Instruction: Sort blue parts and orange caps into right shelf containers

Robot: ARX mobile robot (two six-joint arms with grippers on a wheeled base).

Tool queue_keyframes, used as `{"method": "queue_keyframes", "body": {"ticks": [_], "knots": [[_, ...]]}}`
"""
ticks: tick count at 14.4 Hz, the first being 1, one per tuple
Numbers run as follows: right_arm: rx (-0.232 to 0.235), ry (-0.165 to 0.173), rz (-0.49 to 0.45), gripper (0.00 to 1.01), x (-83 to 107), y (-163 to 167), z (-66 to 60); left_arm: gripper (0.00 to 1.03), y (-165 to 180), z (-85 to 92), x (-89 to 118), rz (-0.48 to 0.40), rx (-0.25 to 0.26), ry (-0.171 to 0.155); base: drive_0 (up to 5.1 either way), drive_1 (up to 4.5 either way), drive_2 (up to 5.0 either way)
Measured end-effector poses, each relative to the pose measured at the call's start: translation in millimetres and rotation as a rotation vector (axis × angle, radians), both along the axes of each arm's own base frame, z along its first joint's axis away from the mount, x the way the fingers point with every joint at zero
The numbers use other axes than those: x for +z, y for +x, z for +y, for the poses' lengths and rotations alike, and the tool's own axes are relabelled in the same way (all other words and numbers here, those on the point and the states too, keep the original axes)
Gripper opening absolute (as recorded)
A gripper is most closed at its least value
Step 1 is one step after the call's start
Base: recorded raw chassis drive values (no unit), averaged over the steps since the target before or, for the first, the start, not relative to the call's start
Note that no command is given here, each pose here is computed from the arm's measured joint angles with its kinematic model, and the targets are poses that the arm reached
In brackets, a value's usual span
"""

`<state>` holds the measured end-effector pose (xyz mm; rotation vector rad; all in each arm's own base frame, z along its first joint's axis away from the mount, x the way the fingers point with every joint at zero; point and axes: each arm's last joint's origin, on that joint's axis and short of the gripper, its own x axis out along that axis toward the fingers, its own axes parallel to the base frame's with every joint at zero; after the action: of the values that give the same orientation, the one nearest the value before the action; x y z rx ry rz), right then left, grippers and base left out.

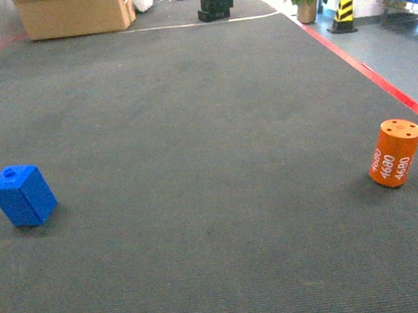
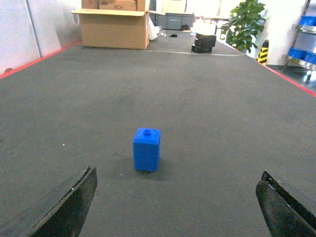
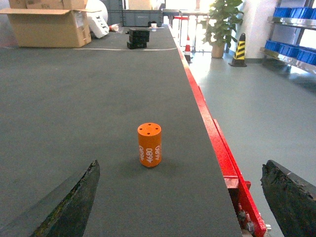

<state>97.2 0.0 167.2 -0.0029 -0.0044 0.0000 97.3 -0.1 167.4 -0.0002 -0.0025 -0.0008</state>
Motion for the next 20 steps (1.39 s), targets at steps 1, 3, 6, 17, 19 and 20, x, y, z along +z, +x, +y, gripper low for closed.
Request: {"method": "queue_keyframes", "body": {"ticks": [1, 3, 6, 17, 19, 20], "knots": [[0.000, 0.000, 0.000, 0.98, 0.0, 0, 0.0, 0.98, 0, 0.0, 0, 0.000, 0.000, 0.000, 0.0, 0.00, 0.0], [0.000, 0.000, 0.000, 0.98, 0.0, 0, 0.0, 0.98, 0, 0.0, 0, 0.000, 0.000, 0.000, 0.0, 0.00, 0.0], [0.000, 0.000, 0.000, 0.98, 0.0, 0, 0.0, 0.98, 0, 0.0, 0, 0.000, 0.000, 0.000, 0.0, 0.00, 0.0], [-0.076, -0.008, 0.219, 0.98, 15.2, 156, -9.7, 0.98, 0, 0.0, 0, 0.000, 0.000, 0.000, 0.0, 0.00, 0.0], [-0.051, 0.017, 0.336, 0.98, -1.4, 201, -6.5, 0.98, 0, 0.0, 0, 0.000, 0.000, 0.000, 0.0, 0.00, 0.0], [-0.039, 0.021, 0.359, 0.98, -5.8, 219, -2.5, 0.98, 0, 0.0, 0, 0.000, 0.000, 0.000, 0.0, 0.00, 0.0]]}}
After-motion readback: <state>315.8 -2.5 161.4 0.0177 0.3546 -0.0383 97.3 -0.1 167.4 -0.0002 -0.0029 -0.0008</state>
